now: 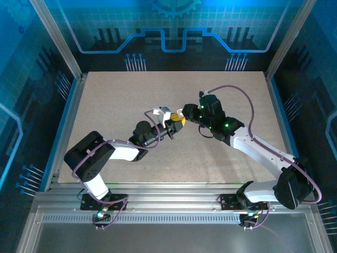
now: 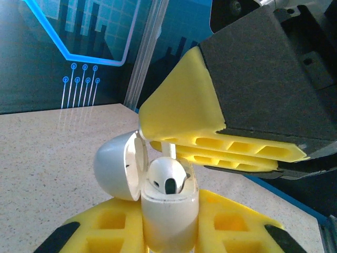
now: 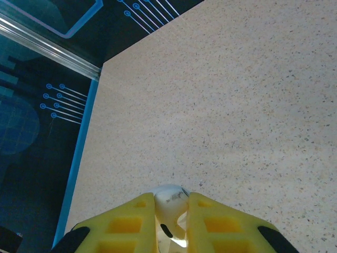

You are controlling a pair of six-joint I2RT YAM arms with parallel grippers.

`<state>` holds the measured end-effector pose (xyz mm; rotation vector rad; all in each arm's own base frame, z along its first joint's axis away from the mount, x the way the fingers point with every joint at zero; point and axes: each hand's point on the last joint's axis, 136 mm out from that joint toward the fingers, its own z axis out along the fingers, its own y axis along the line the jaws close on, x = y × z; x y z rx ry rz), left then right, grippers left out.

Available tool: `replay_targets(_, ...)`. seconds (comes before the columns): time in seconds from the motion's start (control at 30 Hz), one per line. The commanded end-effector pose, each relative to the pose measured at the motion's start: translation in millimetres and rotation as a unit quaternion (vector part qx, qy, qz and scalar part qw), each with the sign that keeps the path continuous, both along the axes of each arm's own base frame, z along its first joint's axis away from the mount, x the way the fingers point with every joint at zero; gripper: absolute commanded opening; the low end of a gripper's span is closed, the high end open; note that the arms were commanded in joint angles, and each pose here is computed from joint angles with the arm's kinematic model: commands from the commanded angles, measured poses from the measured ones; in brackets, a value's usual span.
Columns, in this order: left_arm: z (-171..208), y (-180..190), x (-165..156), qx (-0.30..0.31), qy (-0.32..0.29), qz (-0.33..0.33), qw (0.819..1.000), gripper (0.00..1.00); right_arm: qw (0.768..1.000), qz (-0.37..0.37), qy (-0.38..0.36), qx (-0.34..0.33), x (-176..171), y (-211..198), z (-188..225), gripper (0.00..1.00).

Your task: Insert the wireless bluetooth earbuds into the charging case

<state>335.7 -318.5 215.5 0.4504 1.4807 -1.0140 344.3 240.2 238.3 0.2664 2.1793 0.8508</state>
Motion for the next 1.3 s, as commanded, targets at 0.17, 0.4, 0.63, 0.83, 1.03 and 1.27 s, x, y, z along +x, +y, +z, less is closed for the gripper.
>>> replay_targets(0.17, 32.4, 3.4, -3.5, -0.044, -0.047, 0.005, 0.998, 0.10, 1.000, 0.001, 0.019, -0.017, -13.8, -2.8, -16.2, 0.21)
replay_targets(0.4, 32.7, 2.0, -4.8, -0.042, -0.049, 0.001, 0.998, 0.10, 1.000, 0.001, 0.018, -0.017, -14.9, -3.7, -14.5, 0.26)
replay_targets(0.63, 33.8, 2.8, -5.7, -0.038, -0.054, 0.001, 0.998, 0.10, 1.000, -0.001, 0.017, -0.019, -16.0, -5.9, -12.1, 0.30)
replay_targets(0.83, 33.8, 2.8, -9.0, -0.033, -0.058, -0.004, 0.998, 0.10, 1.000, 0.003, 0.009, -0.014, -18.0, -6.0, -6.4, 0.31)
replay_targets(1.03, 34.6, 0.7, -11.1, -0.030, -0.064, -0.011, 0.997, 0.10, 1.000, 0.025, -0.016, -0.007, -19.2, -0.4, 5.8, 0.31)
replay_targets(1.27, 36.1, -1.0, -14.9, -0.030, -0.071, -0.021, 0.997, 0.10, 0.998, 0.045, -0.033, -0.003, -23.7, 2.7, 15.1, 0.29)
